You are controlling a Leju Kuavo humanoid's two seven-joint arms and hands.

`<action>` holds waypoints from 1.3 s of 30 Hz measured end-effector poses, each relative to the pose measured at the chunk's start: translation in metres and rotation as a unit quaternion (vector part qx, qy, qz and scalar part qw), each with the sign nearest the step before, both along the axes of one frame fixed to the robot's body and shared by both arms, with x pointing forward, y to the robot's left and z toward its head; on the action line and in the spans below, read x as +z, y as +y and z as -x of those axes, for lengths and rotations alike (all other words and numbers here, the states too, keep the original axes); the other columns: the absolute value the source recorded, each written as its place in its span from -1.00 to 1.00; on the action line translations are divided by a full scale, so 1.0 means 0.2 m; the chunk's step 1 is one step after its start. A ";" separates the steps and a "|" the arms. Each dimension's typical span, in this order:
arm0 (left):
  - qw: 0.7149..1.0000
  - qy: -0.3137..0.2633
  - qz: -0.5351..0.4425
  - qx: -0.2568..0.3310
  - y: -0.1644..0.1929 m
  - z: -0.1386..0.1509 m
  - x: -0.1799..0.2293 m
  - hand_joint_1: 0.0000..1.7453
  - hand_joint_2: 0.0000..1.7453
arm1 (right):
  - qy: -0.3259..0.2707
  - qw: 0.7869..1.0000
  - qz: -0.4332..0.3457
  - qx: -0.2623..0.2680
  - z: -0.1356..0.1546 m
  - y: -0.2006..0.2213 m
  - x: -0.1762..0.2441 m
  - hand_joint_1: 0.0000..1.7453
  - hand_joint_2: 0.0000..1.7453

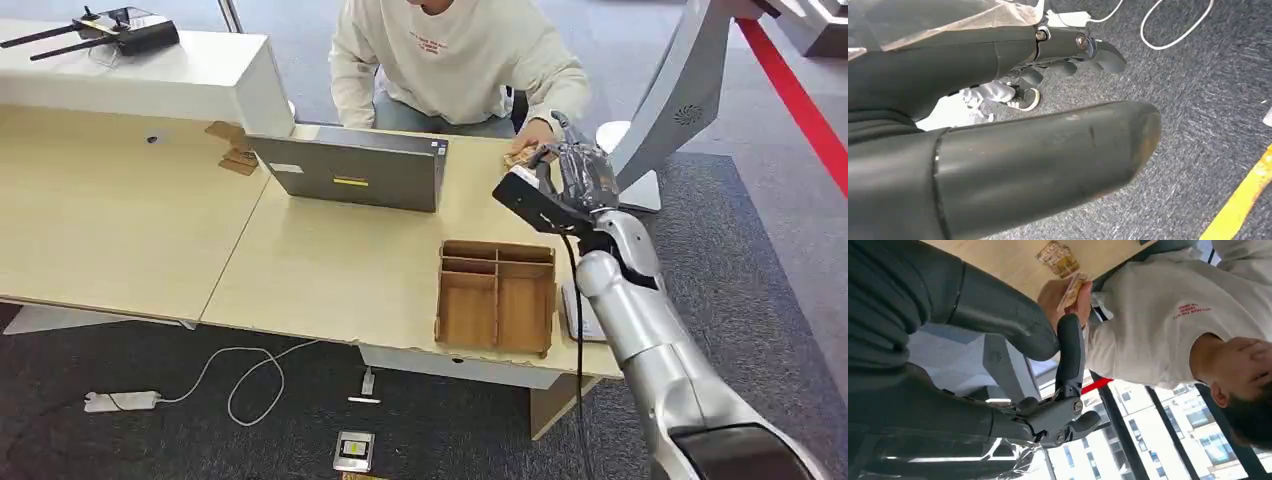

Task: Pass the card to the sensor for recognition and then transmit it.

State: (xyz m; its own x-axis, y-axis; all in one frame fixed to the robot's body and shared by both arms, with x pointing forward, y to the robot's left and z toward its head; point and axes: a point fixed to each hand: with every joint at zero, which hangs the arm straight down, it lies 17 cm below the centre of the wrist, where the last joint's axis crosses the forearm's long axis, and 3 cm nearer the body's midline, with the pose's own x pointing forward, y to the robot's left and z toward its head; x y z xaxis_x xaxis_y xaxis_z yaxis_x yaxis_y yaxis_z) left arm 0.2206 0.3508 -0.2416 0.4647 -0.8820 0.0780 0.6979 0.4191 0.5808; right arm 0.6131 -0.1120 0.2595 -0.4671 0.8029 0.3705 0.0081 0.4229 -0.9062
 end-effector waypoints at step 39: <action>0.995 0.016 -0.001 0.096 0.09 0.29 -0.07 -1.00 -1.00 | -0.018 0.902 0.051 -0.428 0.51 -2.32 -0.54 -1.00 1.00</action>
